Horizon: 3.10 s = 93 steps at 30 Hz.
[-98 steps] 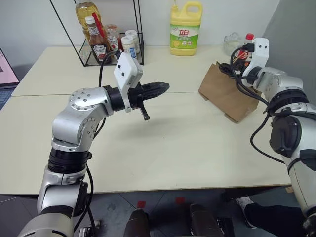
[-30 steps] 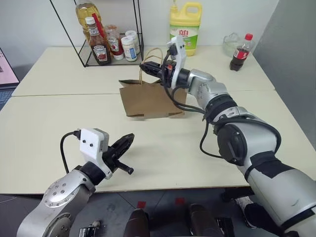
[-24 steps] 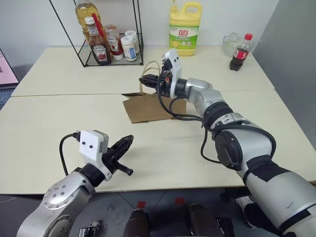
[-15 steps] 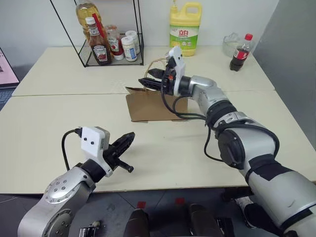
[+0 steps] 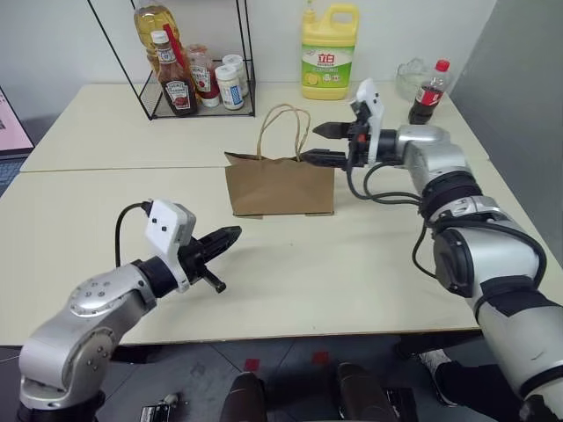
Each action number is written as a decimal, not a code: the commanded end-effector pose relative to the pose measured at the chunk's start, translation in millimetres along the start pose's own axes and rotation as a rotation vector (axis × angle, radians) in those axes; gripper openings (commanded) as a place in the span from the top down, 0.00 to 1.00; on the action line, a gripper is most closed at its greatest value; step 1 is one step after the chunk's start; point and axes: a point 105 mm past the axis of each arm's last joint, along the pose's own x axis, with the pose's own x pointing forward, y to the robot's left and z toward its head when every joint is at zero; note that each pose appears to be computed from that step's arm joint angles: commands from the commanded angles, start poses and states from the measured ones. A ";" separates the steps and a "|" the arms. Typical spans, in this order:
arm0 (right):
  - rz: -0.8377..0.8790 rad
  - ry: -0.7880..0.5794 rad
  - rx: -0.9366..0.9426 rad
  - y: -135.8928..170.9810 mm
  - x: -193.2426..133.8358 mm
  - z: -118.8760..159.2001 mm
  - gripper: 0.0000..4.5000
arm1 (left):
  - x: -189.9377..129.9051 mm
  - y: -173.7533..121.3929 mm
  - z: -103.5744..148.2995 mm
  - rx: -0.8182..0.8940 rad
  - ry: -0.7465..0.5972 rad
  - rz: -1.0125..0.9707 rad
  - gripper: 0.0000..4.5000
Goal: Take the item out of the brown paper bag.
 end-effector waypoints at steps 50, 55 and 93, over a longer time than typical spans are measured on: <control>-0.521 0.031 0.092 99.5 -95.1 -98.1 0.01 | 3.0 -11.0 20.5 0.628 0.326 -0.571 1.00; -0.274 0.136 0.046 140.0 -92.2 -111.2 0.01 | 9.8 -36.7 -2.2 0.718 0.269 -0.721 1.00; 0.070 0.249 -0.159 200.4 -80.1 -138.0 0.00 | 76.0 -51.0 -5.8 0.292 0.084 -0.680 1.00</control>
